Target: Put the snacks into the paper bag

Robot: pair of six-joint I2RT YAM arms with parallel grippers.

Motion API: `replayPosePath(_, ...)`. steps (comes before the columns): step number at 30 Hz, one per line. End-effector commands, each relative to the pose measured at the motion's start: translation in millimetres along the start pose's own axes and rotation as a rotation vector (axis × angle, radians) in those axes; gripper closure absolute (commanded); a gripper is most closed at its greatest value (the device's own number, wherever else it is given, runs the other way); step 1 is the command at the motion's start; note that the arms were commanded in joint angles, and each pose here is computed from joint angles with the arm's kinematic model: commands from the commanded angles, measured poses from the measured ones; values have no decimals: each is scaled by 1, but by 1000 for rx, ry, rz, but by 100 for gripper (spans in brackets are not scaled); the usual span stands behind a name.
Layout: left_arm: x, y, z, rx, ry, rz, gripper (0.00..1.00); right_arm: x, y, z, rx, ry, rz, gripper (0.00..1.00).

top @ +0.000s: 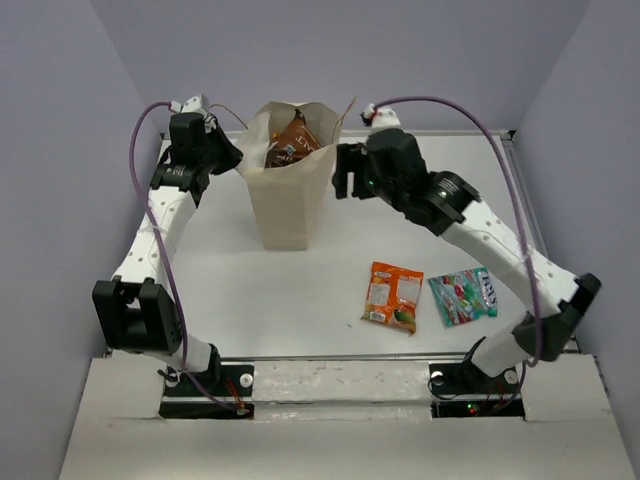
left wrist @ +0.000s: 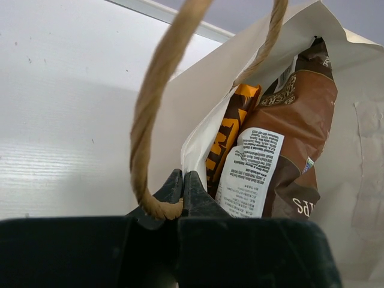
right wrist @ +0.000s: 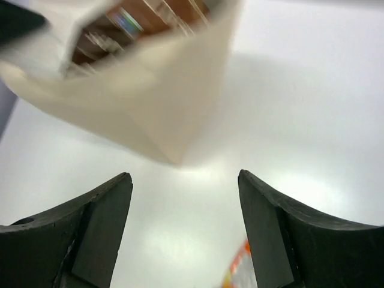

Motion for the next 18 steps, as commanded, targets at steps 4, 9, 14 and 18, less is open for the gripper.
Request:
replayPosePath(4,4,2,7,32,27,-12,100,-171,-52,-102,-525,249,487,19)
replayPosePath(9,1,0,2,13,32,-3,100,-216,-66,-127,-572,413,486,0)
replayPosePath(14,3,-3,-3,-7,31,-11,100,-241,-71,-144,-599,462,496,0)
replayPosePath(18,5,-4,-4,-10,34,-16,100,-276,-60,-158,-575,465,527,0)
Point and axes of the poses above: each gripper's point midway between its finger pads, its own y axis out along the fingers, its own z axis along the line the jaws close on, x = y × z, the point moved 8 cm from there along -y, back along the fingers, and after that the axes turned 14 degrees about y, right-handed, at the moved point
